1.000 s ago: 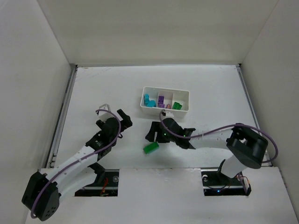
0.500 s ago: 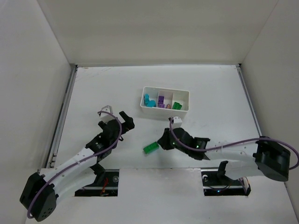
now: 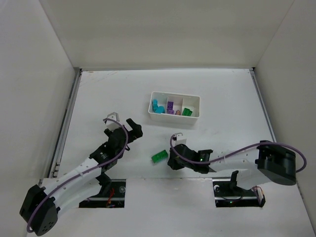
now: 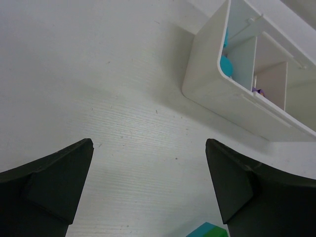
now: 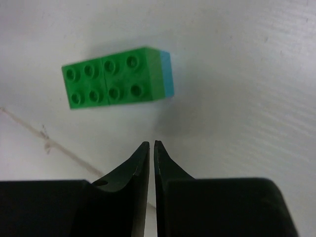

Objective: Sort the legos into containers by color

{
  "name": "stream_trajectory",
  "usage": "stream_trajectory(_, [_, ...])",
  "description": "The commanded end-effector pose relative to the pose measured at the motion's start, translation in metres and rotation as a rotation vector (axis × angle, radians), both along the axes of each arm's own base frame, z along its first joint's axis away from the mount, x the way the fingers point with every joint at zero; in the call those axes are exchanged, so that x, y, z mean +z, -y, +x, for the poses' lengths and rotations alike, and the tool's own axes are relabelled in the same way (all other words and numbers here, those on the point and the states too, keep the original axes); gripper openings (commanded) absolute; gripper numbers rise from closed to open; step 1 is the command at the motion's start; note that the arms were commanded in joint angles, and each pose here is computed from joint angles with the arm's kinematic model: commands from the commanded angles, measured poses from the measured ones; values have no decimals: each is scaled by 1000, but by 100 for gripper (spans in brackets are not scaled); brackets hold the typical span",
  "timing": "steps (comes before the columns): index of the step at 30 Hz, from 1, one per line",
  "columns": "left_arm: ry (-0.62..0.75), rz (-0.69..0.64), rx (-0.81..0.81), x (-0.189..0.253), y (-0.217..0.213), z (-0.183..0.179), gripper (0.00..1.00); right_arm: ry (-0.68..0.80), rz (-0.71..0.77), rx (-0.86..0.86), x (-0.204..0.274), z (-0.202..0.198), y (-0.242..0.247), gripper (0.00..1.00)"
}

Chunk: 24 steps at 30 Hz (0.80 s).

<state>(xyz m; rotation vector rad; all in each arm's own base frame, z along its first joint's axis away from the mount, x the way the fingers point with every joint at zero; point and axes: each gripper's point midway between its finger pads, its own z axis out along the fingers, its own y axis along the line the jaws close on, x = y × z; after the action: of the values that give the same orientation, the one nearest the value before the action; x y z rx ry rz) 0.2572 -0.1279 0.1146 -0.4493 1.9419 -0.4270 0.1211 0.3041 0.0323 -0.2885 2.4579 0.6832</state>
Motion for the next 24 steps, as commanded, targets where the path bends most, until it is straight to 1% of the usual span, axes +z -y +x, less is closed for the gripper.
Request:
stream_trajectory(1, [21, -40, 1, 5, 4, -3, 100, 79, 88, -8, 31, 32, -34, 14])
stream_trajectory(9, [5, -50, -2, -2, 8, -6, 100, 182, 114, -98, 37, 103, -58, 14])
stream_trajectory(11, [4, -53, 0, -4, 8, -6, 100, 212, 113, -97, 40, 117, -67, 15])
stream_trajectory(13, [4, -53, 9, -4, 5, -5, 100, 236, 95, -105, 42, 127, -66, 18])
stream_trajectory(14, [5, -55, 11, -3, 5, -5, 100, 246, 90, -112, 45, 127, -64, 23])
stream_trajectory(17, [11, -53, 16, -3, 1, -6, 100, 285, 76, -135, 55, 126, -47, 45])
stream_trajectory(19, [10, -51, 34, -4, -4, -5, 100, 294, 82, -117, 62, 116, -40, 57])
stream_trajectory(24, [-1, -44, 57, -6, -8, 2, 100, 314, 75, 7, 68, 99, -49, 79])
